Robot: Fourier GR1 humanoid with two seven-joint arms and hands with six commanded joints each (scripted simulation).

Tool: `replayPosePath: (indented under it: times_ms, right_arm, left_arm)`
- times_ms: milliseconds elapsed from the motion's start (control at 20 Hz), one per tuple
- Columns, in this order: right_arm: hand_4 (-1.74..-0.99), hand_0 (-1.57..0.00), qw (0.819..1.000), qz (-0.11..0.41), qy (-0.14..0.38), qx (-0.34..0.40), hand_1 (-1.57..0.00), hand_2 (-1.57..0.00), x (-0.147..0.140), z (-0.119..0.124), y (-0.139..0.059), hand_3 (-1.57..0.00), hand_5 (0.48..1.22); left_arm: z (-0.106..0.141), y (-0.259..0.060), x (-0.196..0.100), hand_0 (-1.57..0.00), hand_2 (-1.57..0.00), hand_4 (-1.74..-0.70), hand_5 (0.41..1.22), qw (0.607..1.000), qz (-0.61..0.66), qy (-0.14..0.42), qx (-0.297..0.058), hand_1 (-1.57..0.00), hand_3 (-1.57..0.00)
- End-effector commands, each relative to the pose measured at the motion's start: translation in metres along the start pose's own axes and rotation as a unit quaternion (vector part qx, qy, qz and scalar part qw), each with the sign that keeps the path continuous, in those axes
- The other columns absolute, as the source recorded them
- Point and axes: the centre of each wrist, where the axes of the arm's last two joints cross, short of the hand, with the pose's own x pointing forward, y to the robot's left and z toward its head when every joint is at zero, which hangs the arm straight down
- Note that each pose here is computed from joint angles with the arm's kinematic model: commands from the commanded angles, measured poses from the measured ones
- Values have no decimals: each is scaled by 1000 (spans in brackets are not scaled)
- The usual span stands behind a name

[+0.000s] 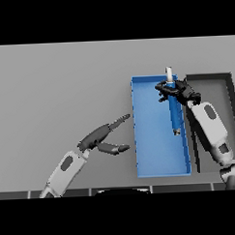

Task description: Pick up the blue pipe and place it into the blue bin.

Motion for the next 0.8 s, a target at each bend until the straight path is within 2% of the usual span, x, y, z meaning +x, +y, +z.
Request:
replayPosePath:
  times_ms: [0,50,100,150,250,350,600,650,700,750]
  right_arm:
    - [-1451,-1005,1000,-7,26,4,-968,-930,-4,-5,0,-614,1146]
    - [-1385,-804,999,-12,44,4,-775,-744,-4,-7,-1,-491,1114]
    - [-1334,-643,998,-11,56,16,-619,-595,-5,-7,2,-393,1135]
    - [-1296,-514,997,12,62,38,-495,-476,-7,-4,3,-314,1152]
    - [-1230,-329,995,60,69,48,-317,-304,-2,0,8,-201,1056]
    - [-1179,-210,991,112,66,42,-202,-194,-4,2,10,-128,982]
    - [-1131,-68,985,161,62,31,-66,-63,-7,0,13,-41,829]
    - [-1131,-194,984,164,59,31,-91,-54,-6,0,13,-33,809]
    - [-1144,-377,985,162,59,31,-184,-82,-6,-1,13,-26,792]
    - [-1152,-301,985,160,58,32,-147,-65,-8,-1,14,-21,778]
  left_arm:
    - [-1,-2,-1,1,1,-882,493,1000,2,1,-3,1,1]
    - [-2,-4,0,1,1,-880,495,1000,2,0,-4,1,1]
    - [0,-2,2,1,1,-880,497,1000,2,-11,-3,1,1]
    - [3,-3,-1,1,1,-881,497,1000,5,-12,-5,1,1]
    - [2,-4,-5,1,1,-881,495,1000,4,-1,-2,1,1]
    - [2,-3,-3,1,1,-878,491,1000,3,-7,1,1,1]
    - [1,-3,-2,1,1,-878,480,1000,3,-6,4,1,1]
    - [0,-5,-1,1,1,-878,478,1000,3,-4,2,1,1]
    - [6,-2,-3,1,1,-881,476,1000,2,-6,3,1,1]
    - [6,-4,-2,1,1,-881,474,1000,2,-2,4,1,1]
